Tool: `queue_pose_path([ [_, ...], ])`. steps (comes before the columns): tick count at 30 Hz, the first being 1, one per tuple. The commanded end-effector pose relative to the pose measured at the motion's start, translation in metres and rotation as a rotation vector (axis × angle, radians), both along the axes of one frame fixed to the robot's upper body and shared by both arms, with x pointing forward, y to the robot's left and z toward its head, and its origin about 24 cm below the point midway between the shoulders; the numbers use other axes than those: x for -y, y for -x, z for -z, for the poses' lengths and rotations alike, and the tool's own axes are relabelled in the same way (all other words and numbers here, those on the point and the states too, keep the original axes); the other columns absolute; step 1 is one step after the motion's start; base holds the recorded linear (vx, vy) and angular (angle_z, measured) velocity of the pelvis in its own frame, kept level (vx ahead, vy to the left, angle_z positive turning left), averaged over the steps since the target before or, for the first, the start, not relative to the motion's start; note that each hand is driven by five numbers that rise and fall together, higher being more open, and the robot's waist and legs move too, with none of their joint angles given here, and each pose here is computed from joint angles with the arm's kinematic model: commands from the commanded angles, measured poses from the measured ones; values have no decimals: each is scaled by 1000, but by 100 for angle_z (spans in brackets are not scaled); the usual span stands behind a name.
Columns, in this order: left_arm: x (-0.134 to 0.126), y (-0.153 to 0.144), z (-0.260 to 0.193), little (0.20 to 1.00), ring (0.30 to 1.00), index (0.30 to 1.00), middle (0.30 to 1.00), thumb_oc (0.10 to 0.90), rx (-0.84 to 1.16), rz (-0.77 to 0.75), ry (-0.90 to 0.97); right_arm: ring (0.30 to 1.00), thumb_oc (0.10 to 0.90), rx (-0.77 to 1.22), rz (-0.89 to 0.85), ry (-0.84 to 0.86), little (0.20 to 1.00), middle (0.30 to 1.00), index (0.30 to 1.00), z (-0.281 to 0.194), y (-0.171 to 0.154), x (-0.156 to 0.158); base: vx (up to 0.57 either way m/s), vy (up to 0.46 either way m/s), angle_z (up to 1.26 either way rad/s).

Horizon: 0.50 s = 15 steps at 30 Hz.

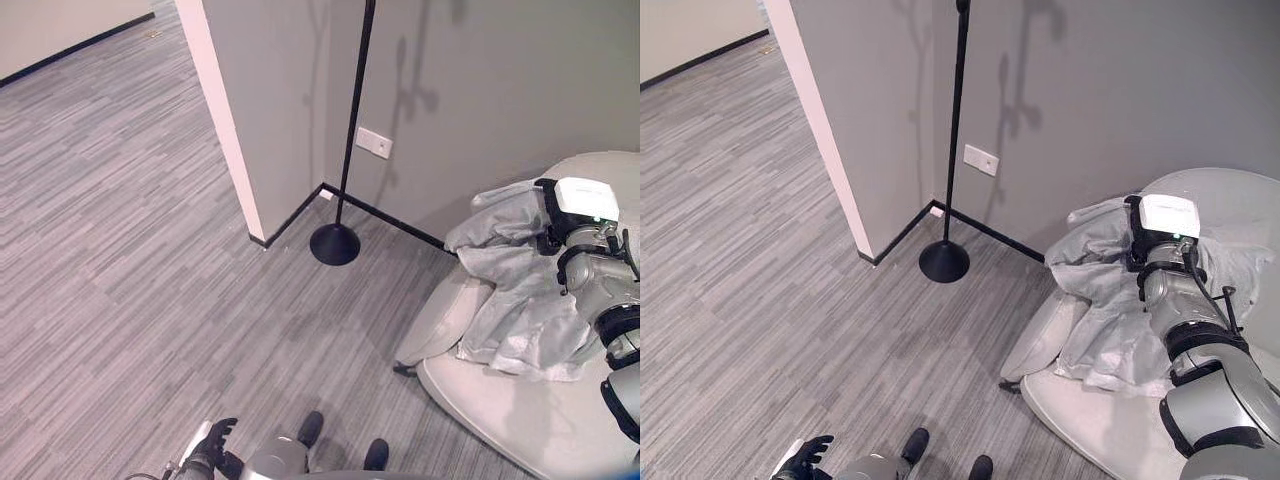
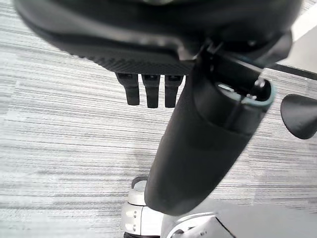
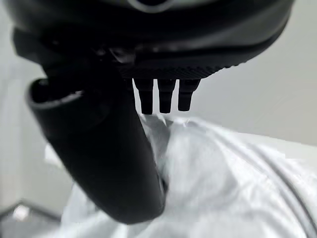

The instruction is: Hang the clothes on the sofa on the clothes rack.

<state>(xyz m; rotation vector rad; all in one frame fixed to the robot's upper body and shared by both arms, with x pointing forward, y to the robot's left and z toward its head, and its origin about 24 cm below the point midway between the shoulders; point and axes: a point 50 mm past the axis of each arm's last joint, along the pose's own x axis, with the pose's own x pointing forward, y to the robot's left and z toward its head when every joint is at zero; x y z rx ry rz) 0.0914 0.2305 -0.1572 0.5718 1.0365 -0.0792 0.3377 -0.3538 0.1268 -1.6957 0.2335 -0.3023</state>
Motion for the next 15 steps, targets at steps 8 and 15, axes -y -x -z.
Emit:
queue_pose_path([
  [8,-9,-10,-5,900,900,900,900,800,46,13,-69,900,800,88,-61,194,900,900,900,-20,26,10,2,-17,18],
  [15,-9,-15,-6,900,900,900,900,800,59,53,-93,900,800,79,-79,282,900,900,900,-21,40,17,1,-8,9],
])
